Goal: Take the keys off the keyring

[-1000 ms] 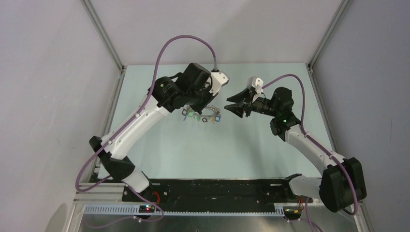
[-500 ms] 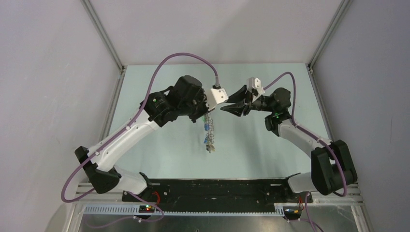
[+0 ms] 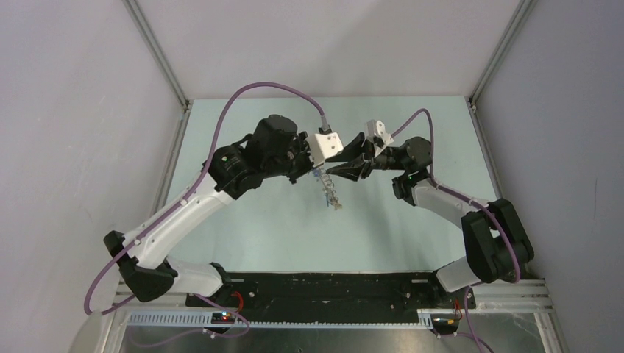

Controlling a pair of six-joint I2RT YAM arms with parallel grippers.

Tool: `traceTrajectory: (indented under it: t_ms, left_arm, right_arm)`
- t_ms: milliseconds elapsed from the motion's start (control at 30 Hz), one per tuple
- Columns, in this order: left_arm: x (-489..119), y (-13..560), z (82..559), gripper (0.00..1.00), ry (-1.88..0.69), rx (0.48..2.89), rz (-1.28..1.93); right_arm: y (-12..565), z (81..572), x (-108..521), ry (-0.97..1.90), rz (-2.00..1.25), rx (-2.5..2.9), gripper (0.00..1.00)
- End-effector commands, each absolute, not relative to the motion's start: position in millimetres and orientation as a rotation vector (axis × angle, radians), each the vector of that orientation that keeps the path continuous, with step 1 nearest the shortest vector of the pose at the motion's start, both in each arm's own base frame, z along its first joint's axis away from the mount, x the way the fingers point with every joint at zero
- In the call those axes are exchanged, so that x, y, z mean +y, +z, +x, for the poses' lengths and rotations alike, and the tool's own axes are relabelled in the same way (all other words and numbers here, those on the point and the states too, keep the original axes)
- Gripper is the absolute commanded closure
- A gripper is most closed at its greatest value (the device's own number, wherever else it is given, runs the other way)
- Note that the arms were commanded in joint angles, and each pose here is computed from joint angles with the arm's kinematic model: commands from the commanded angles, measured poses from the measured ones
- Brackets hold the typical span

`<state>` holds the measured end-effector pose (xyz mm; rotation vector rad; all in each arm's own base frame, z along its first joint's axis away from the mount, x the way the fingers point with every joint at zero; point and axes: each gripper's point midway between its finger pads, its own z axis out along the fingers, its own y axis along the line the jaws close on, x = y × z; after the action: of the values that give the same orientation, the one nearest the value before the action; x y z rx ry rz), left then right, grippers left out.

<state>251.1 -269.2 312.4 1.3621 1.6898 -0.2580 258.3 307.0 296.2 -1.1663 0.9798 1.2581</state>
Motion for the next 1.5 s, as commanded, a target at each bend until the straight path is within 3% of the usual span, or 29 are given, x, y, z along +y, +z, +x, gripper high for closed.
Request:
traceTrajectory:
  t_ms: [0, 733, 1067, 1467]
  left_arm:
    - [-277.3, 344.7, 250.0, 1.0, -0.293, 1.55, 1.327]
    - [-273.6, 350.2, 241.9, 1.0, -0.305, 1.505, 1.344]
    - [-268.5, 354.6, 239.9, 1.0, -0.297, 1.499, 1.329]
    - [-262.9, 348.2, 241.5, 1.0, -0.263, 1.514, 1.329]
  right_arm:
    - [314.7, 263.4, 315.4, 1.22, -1.178, 0.897, 0.6]
    - [316.9, 256.5, 338.1, 1.255, -1.207, 0.873, 0.6]
    - [319.3, 253.7, 337.3, 1.26, -1.219, 0.878, 0.77]
    - [320.5, 248.2, 331.1, 1.251, -1.239, 0.914, 0.76]
